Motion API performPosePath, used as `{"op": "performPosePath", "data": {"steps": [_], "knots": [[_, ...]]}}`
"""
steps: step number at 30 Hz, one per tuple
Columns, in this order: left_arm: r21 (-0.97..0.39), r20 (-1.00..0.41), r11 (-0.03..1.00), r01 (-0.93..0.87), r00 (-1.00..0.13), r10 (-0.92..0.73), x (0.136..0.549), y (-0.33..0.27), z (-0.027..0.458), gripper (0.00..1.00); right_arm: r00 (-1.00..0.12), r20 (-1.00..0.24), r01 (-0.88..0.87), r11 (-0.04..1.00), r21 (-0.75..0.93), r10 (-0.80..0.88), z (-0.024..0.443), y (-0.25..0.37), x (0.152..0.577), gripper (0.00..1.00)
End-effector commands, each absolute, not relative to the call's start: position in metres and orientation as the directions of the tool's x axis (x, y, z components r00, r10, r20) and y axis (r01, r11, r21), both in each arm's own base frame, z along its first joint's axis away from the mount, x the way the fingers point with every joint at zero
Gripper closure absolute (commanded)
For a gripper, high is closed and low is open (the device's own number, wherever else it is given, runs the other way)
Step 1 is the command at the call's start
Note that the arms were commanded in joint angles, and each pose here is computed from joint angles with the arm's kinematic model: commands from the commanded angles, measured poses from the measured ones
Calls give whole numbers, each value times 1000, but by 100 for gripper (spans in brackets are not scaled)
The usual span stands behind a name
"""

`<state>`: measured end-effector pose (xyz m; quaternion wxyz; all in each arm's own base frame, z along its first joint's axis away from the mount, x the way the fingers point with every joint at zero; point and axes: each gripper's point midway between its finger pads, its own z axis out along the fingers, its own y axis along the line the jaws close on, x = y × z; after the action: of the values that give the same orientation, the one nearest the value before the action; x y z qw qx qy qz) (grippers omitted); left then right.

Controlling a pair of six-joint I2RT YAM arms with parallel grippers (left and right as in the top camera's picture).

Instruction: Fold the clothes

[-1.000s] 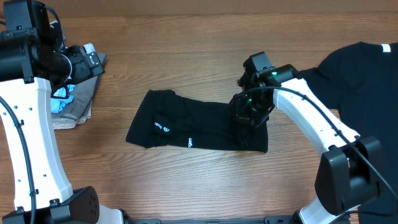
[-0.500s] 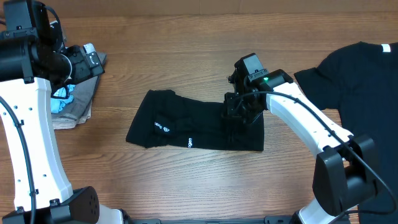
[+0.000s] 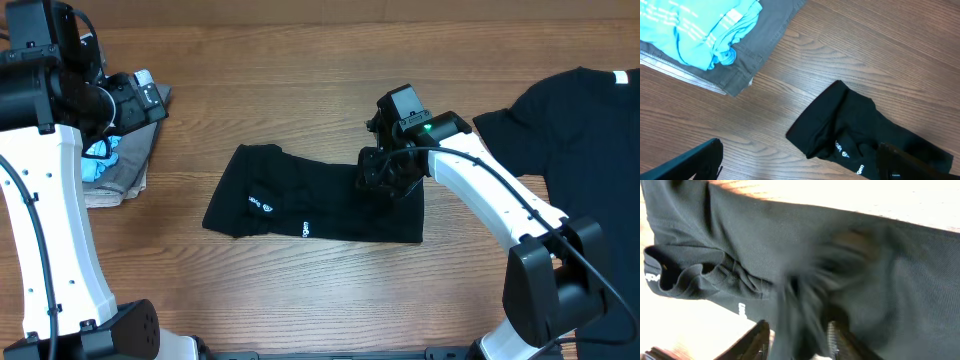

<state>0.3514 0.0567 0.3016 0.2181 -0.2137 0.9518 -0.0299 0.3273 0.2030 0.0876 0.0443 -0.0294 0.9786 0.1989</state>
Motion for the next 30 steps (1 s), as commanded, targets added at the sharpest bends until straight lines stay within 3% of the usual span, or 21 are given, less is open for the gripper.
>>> {"op": "performPosePath", "data": {"steps": [1, 4, 9, 13, 18, 21, 24, 30], "knots": [[-156, -390, 902, -402, -814, -430, 351, 57, 298, 0, -996, -67, -88, 899, 429, -65, 88, 211, 319, 43], [-156, -389, 902, -402, -815, -430, 351, 57, 298, 0, -979, -78, -201, 832, 517, -189, 97, 223, 308, 39], [-156, -389, 902, -402, -815, -430, 351, 57, 298, 0, -992, -49, -127, 843, 523, -119, 97, 201, 316, 41], [-156, -389, 902, -402, -815, -430, 351, 57, 298, 0, -996, -40, -90, 877, 472, -80, 91, 183, 321, 64], [-156, -390, 902, -402, -814, -430, 351, 57, 298, 0, -1000, 3, -4, 961, 275, -5, 77, 140, 317, 77], [-156, -390, 902, -402, -814, -430, 351, 57, 298, 0, -998, 39, 51, 969, 242, 43, 74, 120, 313, 75], [-156, -389, 902, -402, -815, -430, 351, 57, 298, 0, -993, 67, 107, 967, 233, 94, 68, 105, 310, 64], [-156, -390, 903, -401, -815, -430, 351, 57, 298, 0, -990, 80, 133, 954, 269, 116, 40, 90, 303, 63]]}}
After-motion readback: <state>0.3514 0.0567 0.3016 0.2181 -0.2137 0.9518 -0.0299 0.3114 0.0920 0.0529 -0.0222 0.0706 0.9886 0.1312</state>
